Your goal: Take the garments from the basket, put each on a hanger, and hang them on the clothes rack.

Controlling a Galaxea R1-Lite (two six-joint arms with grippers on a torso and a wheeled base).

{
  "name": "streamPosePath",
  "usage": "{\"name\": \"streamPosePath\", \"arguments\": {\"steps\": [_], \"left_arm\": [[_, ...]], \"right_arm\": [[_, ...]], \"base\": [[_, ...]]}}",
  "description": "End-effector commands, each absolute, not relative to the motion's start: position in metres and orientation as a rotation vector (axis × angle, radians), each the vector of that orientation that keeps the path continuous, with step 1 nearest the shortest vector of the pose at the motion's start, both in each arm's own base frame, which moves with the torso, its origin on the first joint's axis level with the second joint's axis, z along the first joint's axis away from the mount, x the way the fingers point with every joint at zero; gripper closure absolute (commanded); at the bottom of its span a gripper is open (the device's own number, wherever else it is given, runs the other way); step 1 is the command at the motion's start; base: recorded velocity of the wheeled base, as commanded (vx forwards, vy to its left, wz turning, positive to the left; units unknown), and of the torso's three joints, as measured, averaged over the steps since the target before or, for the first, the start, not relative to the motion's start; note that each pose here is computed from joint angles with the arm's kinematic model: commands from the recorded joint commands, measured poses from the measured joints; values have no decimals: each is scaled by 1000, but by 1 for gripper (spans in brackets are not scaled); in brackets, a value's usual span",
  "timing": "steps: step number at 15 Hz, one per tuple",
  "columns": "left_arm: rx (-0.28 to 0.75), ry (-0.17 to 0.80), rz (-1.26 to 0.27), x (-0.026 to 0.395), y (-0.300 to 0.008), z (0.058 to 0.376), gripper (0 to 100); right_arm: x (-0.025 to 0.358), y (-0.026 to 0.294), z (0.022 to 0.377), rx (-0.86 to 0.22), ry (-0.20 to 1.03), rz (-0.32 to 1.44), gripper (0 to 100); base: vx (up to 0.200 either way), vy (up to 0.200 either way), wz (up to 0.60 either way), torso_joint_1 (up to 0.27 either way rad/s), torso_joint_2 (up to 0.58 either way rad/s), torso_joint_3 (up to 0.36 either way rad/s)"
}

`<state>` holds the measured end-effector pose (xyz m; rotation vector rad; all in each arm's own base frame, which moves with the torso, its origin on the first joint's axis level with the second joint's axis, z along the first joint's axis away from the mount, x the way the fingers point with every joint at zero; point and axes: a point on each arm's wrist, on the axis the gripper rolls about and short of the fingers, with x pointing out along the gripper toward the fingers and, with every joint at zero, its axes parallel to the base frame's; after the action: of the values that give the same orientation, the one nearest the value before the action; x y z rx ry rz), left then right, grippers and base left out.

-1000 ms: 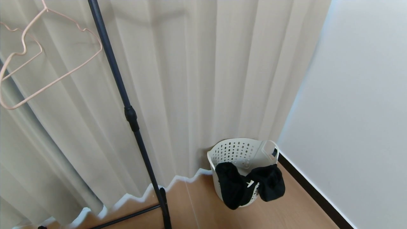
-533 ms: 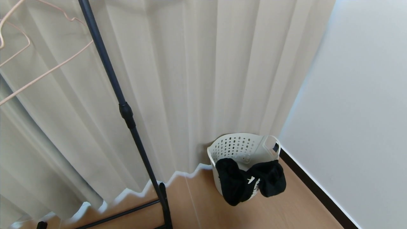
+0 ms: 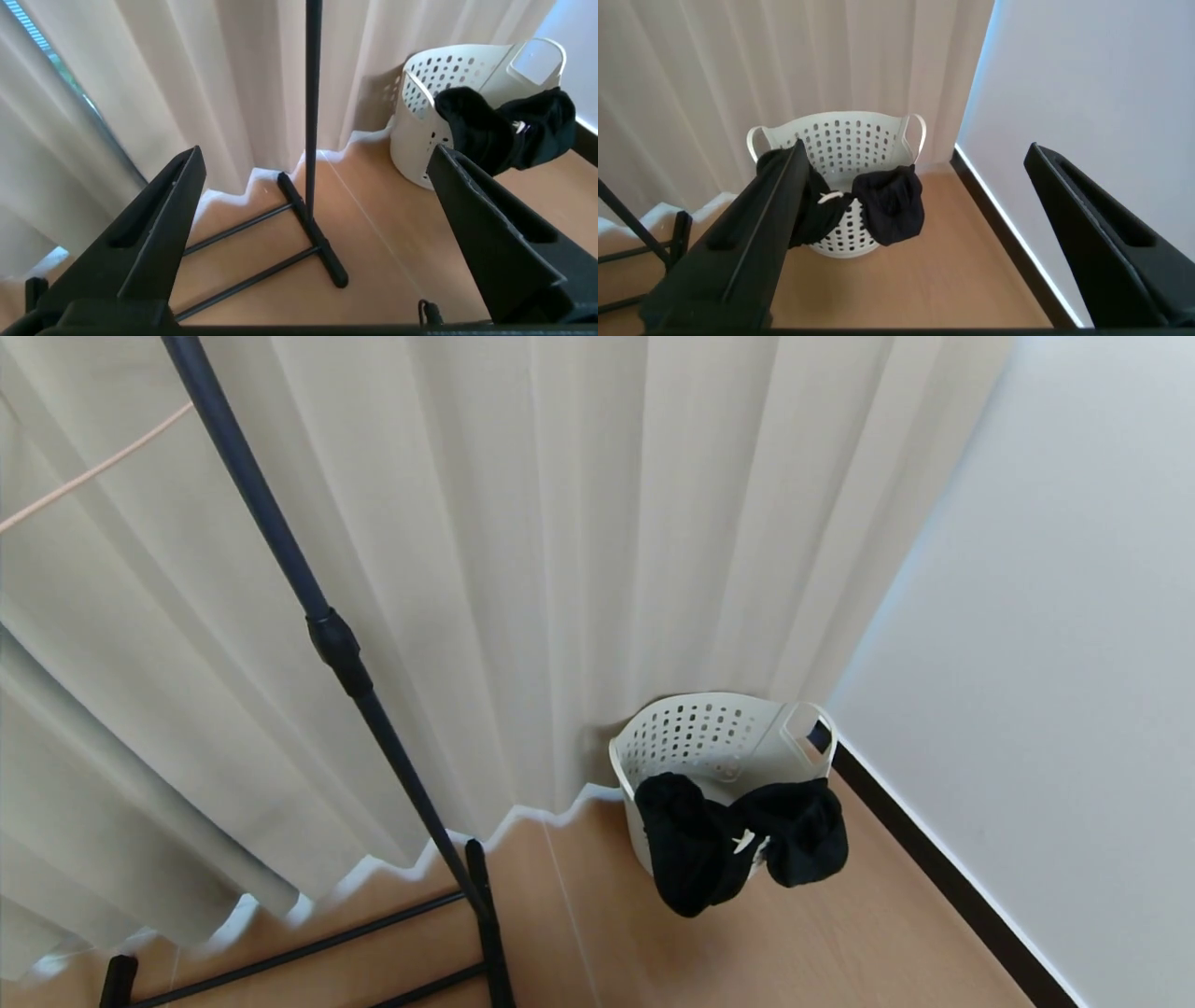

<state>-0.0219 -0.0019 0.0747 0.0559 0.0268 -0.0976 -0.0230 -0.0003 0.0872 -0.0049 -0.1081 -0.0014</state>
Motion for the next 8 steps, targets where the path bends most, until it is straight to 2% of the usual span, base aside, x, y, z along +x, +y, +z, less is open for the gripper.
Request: {"name": "streamPosePath", "arguments": {"steps": [1,8], "left_arm": [[57,28,-97,-22,-2,75,0],[52,28,-90,-22,-2,75,0]], "right_arm": [[-23,0,87,-10,-109,1,0],[-23,0,86,-41,-96,27,0]], "base": [[0,0,0,7,-7,-188],[0,0,0,3,4,-199]]}}
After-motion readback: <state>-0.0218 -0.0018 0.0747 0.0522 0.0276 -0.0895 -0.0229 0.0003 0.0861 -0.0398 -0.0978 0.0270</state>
